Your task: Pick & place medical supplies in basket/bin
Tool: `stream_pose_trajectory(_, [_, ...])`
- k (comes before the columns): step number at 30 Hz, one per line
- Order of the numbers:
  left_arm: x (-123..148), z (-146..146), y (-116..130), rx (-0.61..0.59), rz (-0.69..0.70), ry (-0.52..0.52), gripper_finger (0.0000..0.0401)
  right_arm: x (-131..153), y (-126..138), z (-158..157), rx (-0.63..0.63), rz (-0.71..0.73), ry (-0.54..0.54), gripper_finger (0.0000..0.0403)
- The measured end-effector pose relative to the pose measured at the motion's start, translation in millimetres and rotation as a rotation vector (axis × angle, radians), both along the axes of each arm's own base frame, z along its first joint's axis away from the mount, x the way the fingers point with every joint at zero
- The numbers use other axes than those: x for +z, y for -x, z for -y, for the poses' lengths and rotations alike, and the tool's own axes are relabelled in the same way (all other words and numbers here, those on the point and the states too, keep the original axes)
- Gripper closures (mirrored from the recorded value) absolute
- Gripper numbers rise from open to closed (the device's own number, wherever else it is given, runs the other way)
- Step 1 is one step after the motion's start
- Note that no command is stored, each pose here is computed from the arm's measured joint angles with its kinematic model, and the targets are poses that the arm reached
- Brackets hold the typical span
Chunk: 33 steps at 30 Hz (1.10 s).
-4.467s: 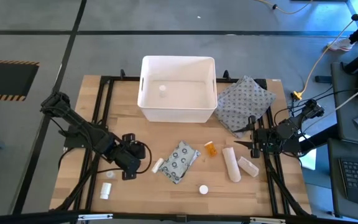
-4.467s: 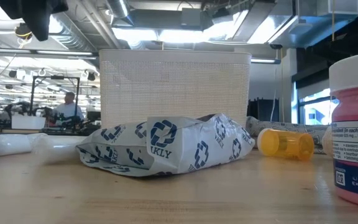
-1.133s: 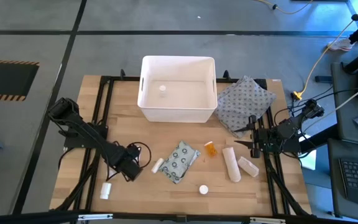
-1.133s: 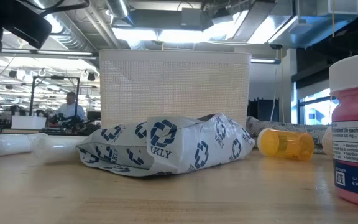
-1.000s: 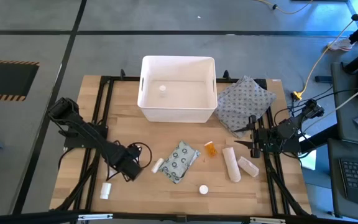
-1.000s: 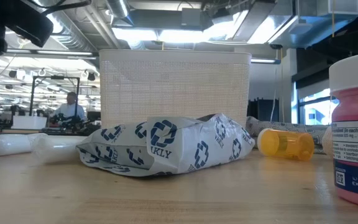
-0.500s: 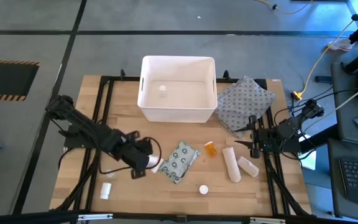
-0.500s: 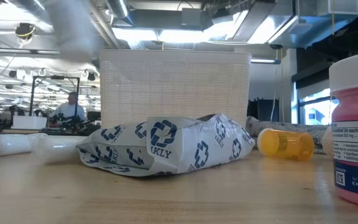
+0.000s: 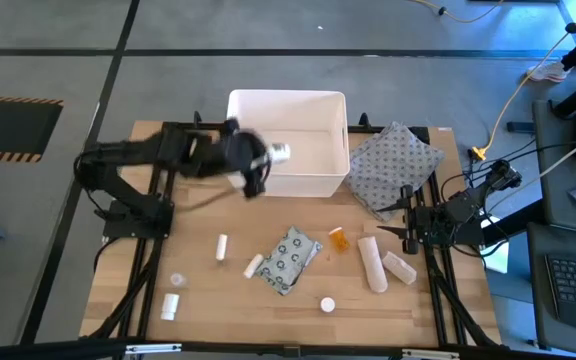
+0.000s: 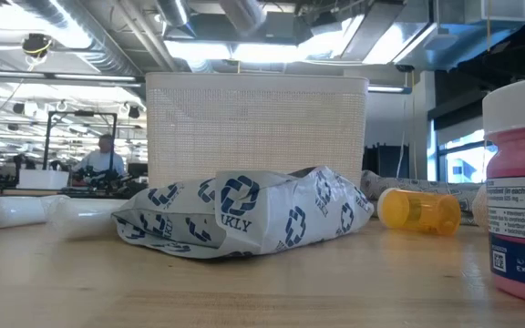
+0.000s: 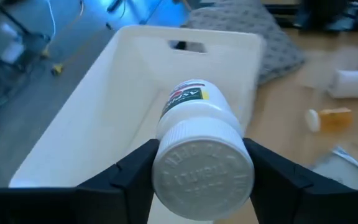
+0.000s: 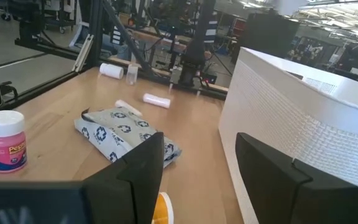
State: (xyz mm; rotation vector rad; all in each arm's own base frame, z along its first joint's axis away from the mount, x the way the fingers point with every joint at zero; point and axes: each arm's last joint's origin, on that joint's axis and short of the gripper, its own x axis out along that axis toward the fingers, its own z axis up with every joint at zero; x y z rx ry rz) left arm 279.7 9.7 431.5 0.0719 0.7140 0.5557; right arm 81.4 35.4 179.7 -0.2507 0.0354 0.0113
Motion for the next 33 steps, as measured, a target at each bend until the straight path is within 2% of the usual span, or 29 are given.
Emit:
stream_pose_trajectory(4, [-4,-55,1,0.017,-0.003,0.134,0.0197,0,0,0,0.001,0.000,0.029,0.0201])
stream_pose_trajectory(7, [-15,-92,-1,0.073,-0.037,0.175,0.0197,0,0,0,0.001,0.000,0.045,0.0201])
stream_pose_trajectory(10, [-29,-122,-6,0.096,-0.087,0.209,0.0198,0,0,0,0.002,0.000,0.046,0.0201])
stream_pose_trajectory(15, [-62,-159,-20,0.046,-0.167,0.318,0.0198,0,0,0,0.002,0.000,0.048,0.0201])
stream_pose_trajectory(20, [-97,-181,-33,0.022,-0.316,0.339,0.0198,0,0,0,0.002,-0.001,0.049,0.0201])
stream_pose_trajectory(25, [-126,-187,-40,-0.030,-0.442,0.422,0.0198,0,0,0,0.002,-0.001,0.046,0.0201])
stream_pose_trajectory(33, [-151,-193,-49,-0.014,-0.523,0.461,0.0198,0,0,0,0.002,-0.002,0.046,0.0201])
